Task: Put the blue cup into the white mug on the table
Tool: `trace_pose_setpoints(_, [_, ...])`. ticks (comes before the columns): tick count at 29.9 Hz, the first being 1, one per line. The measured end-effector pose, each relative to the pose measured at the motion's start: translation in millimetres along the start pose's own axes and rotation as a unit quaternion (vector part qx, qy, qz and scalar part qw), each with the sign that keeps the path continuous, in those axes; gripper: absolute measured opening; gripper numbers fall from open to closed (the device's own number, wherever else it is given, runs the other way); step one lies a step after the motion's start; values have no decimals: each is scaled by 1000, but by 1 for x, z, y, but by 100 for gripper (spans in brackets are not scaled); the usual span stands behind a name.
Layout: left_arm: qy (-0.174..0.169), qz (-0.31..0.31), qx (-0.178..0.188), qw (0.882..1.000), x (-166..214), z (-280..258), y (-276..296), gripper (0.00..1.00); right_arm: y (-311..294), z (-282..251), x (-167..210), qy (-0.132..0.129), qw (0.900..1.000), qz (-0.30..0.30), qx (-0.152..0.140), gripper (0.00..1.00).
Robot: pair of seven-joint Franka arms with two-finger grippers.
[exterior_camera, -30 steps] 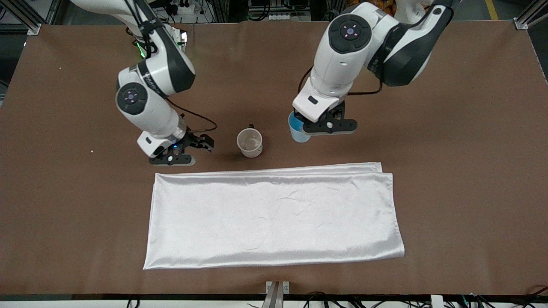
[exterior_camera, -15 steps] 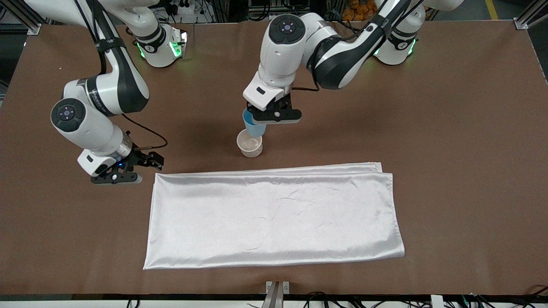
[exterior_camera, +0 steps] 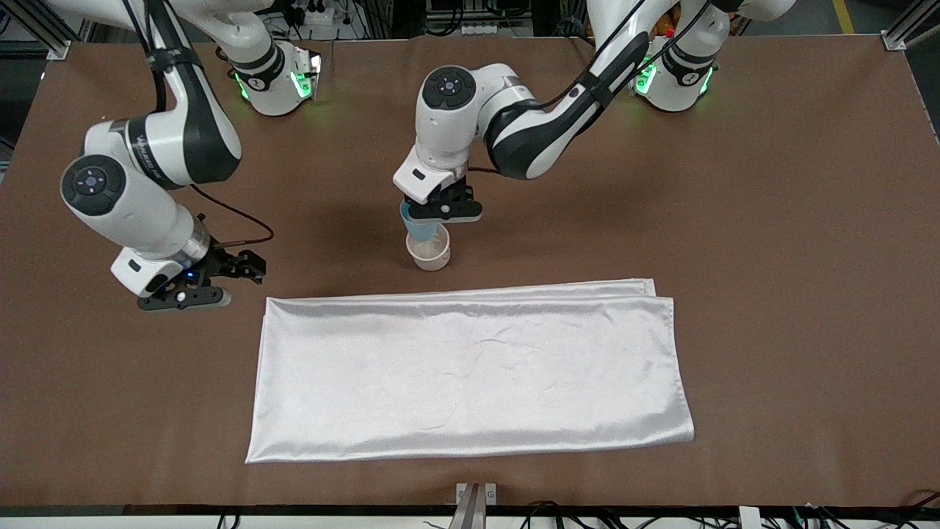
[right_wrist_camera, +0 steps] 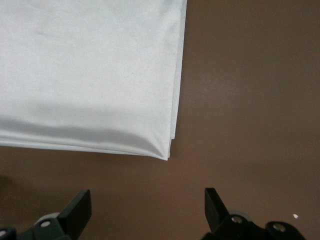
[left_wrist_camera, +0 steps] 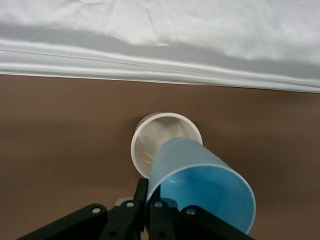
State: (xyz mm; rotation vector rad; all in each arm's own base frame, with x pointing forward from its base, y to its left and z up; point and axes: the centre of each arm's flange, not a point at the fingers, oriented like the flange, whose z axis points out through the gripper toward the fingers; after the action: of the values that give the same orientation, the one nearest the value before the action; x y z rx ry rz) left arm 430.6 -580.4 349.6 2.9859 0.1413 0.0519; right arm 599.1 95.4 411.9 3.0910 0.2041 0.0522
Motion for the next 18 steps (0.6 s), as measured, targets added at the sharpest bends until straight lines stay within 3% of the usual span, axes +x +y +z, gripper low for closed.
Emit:
trace_pose_setpoints(8, [-9, -2, 8, 1000, 2, 26, -4, 4, 47, -74, -22, 6, 999, -41, -15, 100])
trace_pose_setpoints(18, [-10, 3, 11, 1000, 0, 47, -4, 4, 91, -165, -33, -5, 999, -47, -20, 100])
